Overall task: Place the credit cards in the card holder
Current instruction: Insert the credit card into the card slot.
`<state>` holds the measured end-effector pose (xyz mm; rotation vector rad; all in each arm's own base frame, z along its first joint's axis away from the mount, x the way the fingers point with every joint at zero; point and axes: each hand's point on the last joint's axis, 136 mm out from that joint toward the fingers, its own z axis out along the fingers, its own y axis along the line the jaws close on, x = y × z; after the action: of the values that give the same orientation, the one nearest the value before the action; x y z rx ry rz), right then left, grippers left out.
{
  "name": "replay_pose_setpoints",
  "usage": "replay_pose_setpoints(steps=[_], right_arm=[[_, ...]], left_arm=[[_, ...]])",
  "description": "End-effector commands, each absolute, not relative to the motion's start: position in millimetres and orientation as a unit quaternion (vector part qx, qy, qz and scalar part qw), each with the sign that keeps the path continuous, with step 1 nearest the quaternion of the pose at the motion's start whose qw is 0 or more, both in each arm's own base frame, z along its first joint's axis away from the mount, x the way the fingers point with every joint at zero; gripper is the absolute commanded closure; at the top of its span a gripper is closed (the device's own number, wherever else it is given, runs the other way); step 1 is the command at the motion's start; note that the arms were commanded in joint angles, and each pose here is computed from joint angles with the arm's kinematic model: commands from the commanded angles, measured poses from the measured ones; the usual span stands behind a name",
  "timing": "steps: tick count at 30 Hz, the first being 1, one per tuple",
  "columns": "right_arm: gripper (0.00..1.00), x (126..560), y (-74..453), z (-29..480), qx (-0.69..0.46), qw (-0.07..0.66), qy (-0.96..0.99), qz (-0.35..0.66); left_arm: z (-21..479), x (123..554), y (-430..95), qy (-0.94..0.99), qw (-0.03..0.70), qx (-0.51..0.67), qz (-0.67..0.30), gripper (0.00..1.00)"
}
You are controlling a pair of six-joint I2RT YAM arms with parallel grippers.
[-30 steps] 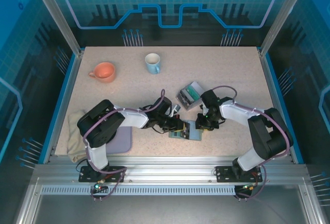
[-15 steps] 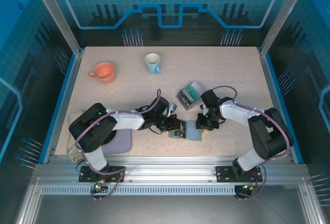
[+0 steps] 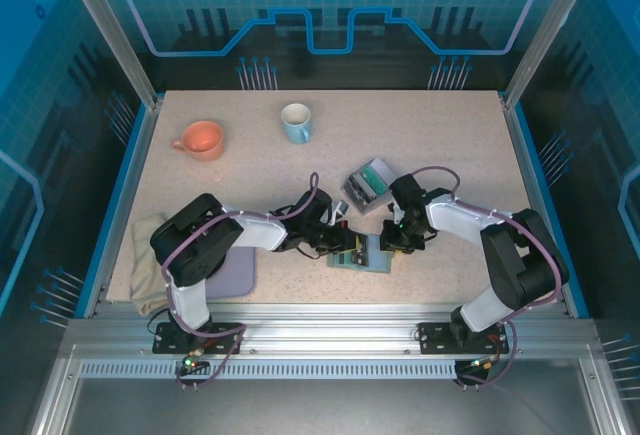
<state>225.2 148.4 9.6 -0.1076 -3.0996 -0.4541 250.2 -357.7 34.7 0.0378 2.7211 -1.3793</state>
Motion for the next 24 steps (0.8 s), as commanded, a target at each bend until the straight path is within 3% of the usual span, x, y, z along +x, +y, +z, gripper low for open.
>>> replay_pose_setpoints(steps=[1, 14, 19, 24], right_arm=[[0.76, 207, 152, -24, -0.035, 0.045, -0.988, -0.146], [0.77, 208, 154, -25, -0.037, 0.048, -0.987, -0.15], [0.77, 206, 159, -23, -0.045, 0.049, -0.983, -0.17], [0.77, 208, 157, -22, -0.053, 0.046, -0.983, -0.169]], left_arm=[[24, 244, -361, 0.894, 0.028, 0.021, -0.446, 0.96], [30, 242, -372, 0.889, 0.007, 0.033, -0.457, 0.94], [29, 246, -386, 0.891, 0.007, 0.031, -0.452, 0.89], [23, 246, -385, 0.903, 0.013, 0.019, -0.428, 0.77]])
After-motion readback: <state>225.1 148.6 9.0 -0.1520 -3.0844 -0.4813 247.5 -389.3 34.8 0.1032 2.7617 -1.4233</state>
